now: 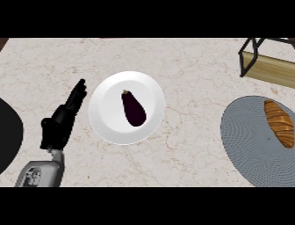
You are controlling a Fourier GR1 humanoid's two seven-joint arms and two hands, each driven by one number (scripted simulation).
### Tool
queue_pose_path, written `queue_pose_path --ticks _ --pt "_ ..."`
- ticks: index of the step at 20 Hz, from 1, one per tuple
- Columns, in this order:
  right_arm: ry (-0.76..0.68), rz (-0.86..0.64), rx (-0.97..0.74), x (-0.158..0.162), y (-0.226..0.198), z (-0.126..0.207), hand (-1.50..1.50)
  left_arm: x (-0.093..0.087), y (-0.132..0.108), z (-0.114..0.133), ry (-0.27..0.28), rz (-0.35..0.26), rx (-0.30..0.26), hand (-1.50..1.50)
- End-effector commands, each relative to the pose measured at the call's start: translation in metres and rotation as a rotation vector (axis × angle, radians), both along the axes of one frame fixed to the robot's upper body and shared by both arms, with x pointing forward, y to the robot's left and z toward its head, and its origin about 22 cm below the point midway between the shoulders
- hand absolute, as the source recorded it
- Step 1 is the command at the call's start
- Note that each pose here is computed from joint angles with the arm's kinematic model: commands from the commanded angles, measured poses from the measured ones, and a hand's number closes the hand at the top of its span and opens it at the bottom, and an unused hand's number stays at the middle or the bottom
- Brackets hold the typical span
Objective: Pick the cupcake from the placemat and place it in the tiered shelf
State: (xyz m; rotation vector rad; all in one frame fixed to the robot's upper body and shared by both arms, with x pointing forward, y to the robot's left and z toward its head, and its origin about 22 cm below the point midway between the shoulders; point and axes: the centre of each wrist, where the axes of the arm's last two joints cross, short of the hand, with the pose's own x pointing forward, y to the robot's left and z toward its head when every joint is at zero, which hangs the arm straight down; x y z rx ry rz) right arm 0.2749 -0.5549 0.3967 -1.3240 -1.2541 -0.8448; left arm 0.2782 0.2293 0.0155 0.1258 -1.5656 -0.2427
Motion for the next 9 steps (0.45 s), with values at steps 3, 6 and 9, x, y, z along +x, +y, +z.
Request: queue_pose_path --ticks 3,6,9 --pt "0.164 0.017 0.007 -0.067 -0.039 0.005 -1.5 -0.002 0.003 -0.001 0.017 0.026 -0.016 0.0" --pt "0.173 0.053 0.023 -0.097 -0.057 -0.004 -1.5 -0.003 0.007 -0.009 -0.009 0.018 -0.01 0.0" --pt "0.141 0.084 0.031 -0.135 -0.066 0.009 -1.5 -0.008 0.013 -0.003 0.018 0.032 0.001 0.0"
